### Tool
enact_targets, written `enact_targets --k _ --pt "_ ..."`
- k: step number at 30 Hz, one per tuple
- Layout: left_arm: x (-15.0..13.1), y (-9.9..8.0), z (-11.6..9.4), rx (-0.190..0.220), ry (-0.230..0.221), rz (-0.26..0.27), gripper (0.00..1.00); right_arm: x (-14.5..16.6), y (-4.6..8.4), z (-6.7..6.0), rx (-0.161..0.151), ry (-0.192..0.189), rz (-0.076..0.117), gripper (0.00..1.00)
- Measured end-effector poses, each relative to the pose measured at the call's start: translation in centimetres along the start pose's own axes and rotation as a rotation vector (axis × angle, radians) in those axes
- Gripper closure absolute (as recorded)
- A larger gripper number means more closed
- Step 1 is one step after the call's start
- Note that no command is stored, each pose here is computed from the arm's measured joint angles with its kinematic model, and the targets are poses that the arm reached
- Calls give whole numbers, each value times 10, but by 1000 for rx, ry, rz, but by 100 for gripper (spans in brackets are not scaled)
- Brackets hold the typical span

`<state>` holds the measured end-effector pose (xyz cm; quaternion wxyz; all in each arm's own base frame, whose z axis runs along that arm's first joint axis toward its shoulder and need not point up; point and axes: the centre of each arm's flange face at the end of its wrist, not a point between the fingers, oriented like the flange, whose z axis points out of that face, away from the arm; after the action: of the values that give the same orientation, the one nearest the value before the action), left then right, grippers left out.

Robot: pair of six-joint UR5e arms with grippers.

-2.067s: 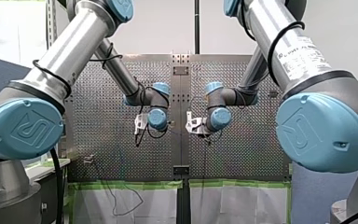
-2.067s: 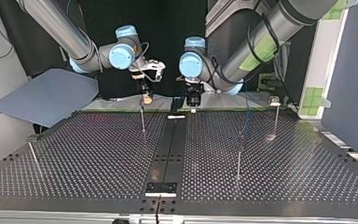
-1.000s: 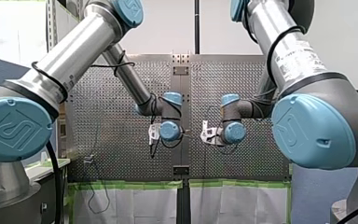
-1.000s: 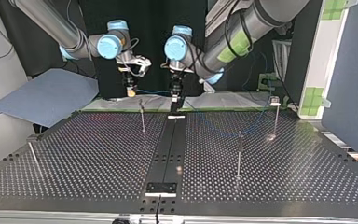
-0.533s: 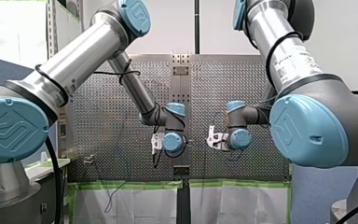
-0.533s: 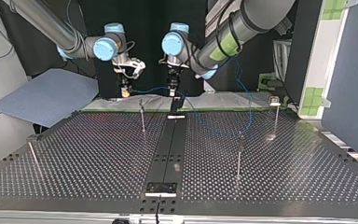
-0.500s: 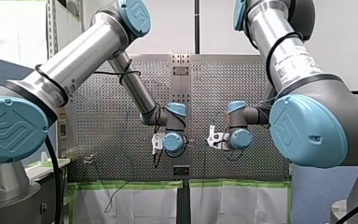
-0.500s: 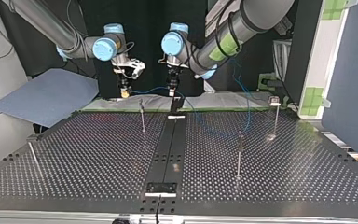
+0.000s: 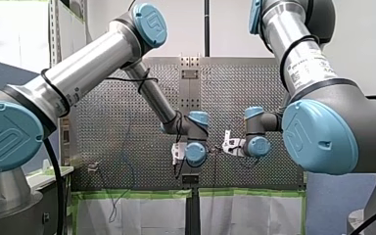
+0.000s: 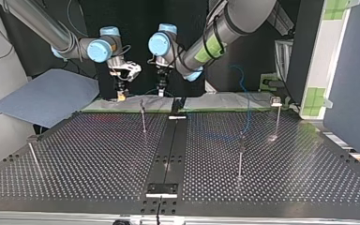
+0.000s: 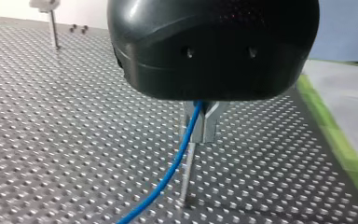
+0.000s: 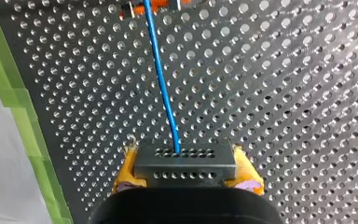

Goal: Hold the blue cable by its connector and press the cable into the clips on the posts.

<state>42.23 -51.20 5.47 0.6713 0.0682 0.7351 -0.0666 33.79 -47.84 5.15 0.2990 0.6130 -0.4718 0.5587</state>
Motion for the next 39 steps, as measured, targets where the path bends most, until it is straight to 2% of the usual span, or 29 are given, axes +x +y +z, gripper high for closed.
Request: enact_targets --k 6,13,16,20,27,34,39 --pt "-7 -10 -3 -26 -35 -22 100 1 14 4 -4 8 12 100" --pt "-8 -14 -7 -64 -56 -32 100 -3 32 11 21 11 18 100" --pt "-4 -16 -7 -61 -58 -31 100 -1 38 13 29 12 17 100" --pt "8 -24 -5 -49 -37 -11 100 2 45 18 46 17 22 100" --pt "30 -35 7 -42 -9 12 100 10 56 26 81 25 43 100" --pt "11 -49 30 -28 -54 -22 100 15 63 31 126 27 56 100" --pt "-3 -55 40 -26 -76 -38 100 18 68 34 140 29 68 100"
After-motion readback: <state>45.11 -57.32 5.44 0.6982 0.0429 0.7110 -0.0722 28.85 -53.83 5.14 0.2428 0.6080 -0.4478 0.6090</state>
